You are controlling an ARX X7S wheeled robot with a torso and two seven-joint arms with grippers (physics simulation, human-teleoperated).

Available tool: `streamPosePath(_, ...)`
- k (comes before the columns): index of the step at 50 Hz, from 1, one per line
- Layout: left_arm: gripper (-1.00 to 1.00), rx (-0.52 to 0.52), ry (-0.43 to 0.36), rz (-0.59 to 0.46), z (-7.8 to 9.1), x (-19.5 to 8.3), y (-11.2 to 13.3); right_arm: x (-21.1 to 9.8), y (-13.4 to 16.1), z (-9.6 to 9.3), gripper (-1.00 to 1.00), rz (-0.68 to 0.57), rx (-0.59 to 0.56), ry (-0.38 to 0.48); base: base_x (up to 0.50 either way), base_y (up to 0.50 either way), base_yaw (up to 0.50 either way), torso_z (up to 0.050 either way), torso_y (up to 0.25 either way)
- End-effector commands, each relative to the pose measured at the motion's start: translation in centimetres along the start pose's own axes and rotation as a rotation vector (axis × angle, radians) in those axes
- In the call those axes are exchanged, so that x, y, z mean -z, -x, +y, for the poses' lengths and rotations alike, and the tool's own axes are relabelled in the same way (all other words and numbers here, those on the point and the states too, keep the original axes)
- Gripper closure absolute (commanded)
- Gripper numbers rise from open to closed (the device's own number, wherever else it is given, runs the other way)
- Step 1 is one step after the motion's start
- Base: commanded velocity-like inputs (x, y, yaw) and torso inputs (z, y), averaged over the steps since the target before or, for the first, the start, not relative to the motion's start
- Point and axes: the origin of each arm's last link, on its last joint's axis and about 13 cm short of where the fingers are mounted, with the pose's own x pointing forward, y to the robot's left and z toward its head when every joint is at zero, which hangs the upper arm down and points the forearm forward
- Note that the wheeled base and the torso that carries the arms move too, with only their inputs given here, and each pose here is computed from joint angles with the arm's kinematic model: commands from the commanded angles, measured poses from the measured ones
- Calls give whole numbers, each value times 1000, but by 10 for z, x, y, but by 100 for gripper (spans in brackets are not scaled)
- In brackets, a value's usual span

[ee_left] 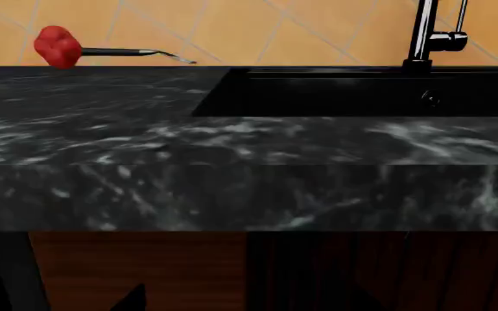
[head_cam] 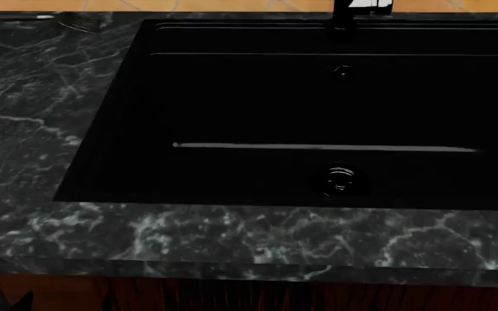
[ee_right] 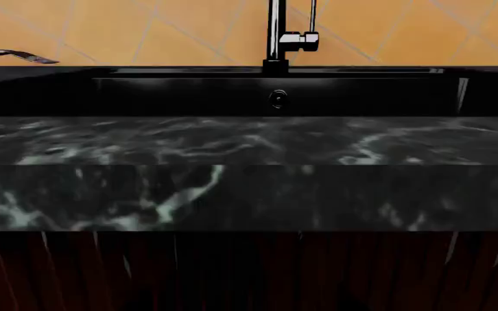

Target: Open the dishwasher door

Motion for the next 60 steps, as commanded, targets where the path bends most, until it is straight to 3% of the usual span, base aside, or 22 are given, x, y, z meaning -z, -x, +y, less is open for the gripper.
streamPosePath(1, -100, 0, 0, 0, 0, 0, 0, 0, 0, 0, -100, 0, 0, 0, 0, 0, 0, 0, 0)
streamPosePath(13, -100, 5, 1, -1, 1, 1, 0, 1, 0, 1, -100, 9, 4, -1, 0, 0, 0, 0, 0)
streamPosePath(28, -100, 9, -5, -9, 0, -1, 0, 2, 0, 1, -100, 5, 7, -11, -483, 20, 0, 0, 0)
streamPosePath(42, -100, 12, 2, -15, 0, 0, -1, 0, 0, 1, -100, -10, 7, -7, 0, 0, 0, 0, 0)
streamPosePath(60, -100, 16, 18, -18, -1, -2, -3, -1, 0, 0, -100, -11, 3, -10, 0, 487, 0, 0, 0)
